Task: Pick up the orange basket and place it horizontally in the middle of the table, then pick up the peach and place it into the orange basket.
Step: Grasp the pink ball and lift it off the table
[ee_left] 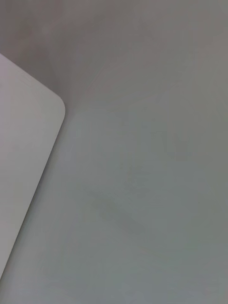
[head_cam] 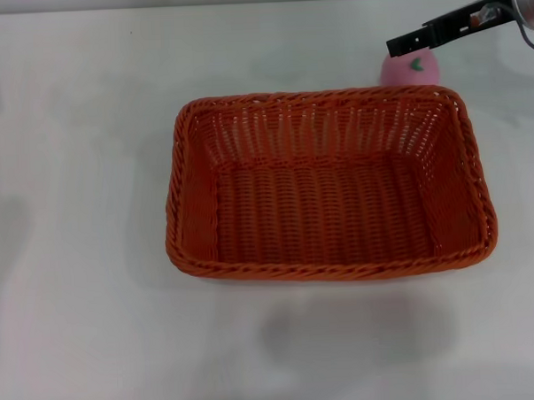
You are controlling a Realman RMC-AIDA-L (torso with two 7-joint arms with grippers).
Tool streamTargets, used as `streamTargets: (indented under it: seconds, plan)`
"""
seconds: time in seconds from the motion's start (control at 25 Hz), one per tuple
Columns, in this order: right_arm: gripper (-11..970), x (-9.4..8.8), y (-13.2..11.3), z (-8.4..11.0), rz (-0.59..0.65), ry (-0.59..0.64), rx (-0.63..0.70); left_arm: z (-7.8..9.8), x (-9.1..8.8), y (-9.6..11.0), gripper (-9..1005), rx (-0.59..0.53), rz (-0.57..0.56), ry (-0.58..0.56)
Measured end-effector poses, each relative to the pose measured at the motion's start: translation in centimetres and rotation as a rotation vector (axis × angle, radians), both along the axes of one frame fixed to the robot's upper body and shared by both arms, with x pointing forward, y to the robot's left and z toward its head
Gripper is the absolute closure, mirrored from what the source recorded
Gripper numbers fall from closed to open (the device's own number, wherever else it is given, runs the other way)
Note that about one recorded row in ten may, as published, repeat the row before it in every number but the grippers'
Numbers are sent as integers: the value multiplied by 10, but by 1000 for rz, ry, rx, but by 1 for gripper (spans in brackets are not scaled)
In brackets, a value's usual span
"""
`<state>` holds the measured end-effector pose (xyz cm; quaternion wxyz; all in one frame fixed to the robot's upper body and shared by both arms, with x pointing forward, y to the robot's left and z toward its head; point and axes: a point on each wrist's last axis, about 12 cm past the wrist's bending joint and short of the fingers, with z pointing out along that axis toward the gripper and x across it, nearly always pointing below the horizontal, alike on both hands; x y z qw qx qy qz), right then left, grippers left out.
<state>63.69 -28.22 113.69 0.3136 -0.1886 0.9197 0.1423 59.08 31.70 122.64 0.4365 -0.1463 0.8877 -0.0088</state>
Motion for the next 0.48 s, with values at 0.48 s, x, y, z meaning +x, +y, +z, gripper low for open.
streamTargets:
  seconds: [0.48]
  plan:
    - [122,13,12,-10,-8,0,-50,-3,-2,-1,348,-3,1,11]
